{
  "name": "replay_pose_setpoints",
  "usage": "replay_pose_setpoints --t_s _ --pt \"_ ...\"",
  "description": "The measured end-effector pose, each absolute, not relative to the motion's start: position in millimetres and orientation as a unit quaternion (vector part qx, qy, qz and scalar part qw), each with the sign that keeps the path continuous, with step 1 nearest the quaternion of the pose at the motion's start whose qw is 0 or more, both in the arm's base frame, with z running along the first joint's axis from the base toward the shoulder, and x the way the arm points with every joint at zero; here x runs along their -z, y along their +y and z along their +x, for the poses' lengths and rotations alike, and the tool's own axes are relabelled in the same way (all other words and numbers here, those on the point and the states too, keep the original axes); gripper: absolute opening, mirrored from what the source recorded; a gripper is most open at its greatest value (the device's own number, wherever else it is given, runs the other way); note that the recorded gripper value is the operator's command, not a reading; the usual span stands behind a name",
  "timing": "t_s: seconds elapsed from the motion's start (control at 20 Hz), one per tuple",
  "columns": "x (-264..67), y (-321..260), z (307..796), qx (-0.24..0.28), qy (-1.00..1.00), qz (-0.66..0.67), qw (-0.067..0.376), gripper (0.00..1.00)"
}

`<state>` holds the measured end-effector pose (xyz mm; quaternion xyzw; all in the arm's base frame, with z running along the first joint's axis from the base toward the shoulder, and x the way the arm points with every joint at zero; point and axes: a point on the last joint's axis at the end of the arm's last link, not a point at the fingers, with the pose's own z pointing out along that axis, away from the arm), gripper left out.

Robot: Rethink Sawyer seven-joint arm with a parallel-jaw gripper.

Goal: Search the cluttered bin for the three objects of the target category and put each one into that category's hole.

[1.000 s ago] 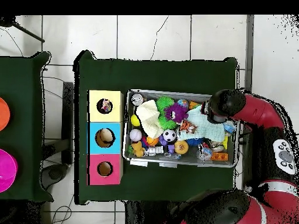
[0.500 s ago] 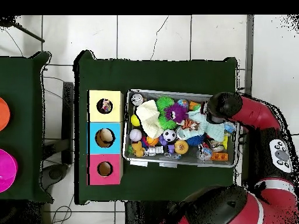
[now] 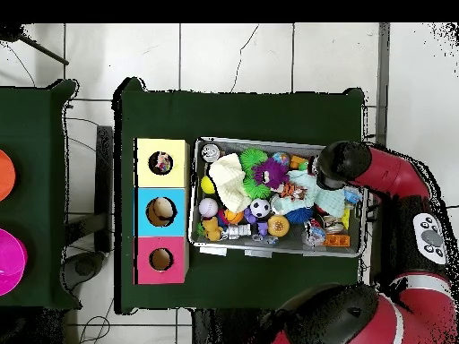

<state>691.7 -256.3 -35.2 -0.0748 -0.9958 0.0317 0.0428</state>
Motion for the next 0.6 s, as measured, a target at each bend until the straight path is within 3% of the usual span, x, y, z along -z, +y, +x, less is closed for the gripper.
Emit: replay_pose_setpoints --t_s 0.6 --pt "18 -247 693 -0.031 -0.996 -0.070 0.054 0.00"
